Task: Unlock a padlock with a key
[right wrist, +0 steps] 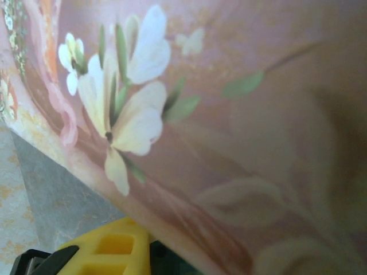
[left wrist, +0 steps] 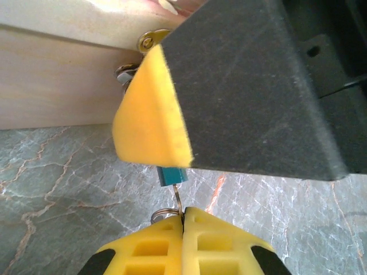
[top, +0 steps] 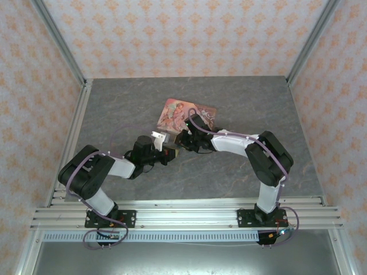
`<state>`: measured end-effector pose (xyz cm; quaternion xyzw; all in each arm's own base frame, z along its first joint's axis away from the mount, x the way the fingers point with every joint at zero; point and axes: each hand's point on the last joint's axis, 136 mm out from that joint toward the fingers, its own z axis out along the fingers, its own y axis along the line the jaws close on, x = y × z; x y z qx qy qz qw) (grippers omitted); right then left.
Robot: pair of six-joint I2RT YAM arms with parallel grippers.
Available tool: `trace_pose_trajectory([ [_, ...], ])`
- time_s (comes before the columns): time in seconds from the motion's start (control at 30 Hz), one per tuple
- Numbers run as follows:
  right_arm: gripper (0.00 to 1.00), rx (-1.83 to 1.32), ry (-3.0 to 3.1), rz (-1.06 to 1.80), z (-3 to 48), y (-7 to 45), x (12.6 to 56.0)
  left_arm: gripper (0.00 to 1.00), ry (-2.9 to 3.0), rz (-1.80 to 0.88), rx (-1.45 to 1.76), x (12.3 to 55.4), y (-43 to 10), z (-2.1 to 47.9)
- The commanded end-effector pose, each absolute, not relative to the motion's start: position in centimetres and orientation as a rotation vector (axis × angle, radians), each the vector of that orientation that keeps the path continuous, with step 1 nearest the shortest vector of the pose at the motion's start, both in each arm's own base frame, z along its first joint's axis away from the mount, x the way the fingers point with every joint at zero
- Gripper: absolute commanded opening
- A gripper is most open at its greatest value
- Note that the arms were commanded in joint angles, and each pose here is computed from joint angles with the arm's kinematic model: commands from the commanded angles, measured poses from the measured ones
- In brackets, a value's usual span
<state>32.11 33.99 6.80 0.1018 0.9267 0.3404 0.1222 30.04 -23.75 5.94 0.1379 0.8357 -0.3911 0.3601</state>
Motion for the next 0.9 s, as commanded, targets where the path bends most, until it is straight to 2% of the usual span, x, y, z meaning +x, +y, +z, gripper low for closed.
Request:
trace_pose_trajectory([
  [0.0, 0.15, 0.332, 2.726, 1.024, 7.5, 34.2, 31.2, 0.00, 2.178, -0.945, 0.412, 29.9, -23.7, 5.5],
  [0.07, 0.10, 0.339, 2.734, 1.019, 7.4, 34.1, 31.1, 0.00, 2.189, -0.916, 0.427, 29.8, -23.7, 5.3],
  [0.13, 0.16, 0.355, 2.744, 1.009, 7.2, 34.0, 31.0, 0.00, 2.198, -0.887, 0.439, 29.7, -23.8, 5.1],
  [0.2, 0.46, 0.378, 2.746, 1.000, 7.2, 33.8, 31.0, 0.00, 2.203, -0.866, 0.448, 29.7, -23.8, 5.0],
  [0.3, 0.62, 0.415, 2.729, 0.946, 7.6, 32.8, 31.1, 0.00, 2.209, -0.850, 0.445, 29.6, -23.6, 4.9],
  [0.53, 0.63, 0.436, 2.682, 0.860, 9.2, 31.3, 31.5, 0.00, 2.219, -0.804, 0.453, 29.6, -23.2, 4.5],
  [0.87, 0.57, 0.423, 2.748, 0.878, 7.4, 32.9, 30.0, 0.00, 2.208, -0.773, 0.470, 29.5, -23.1, 5.0],
])
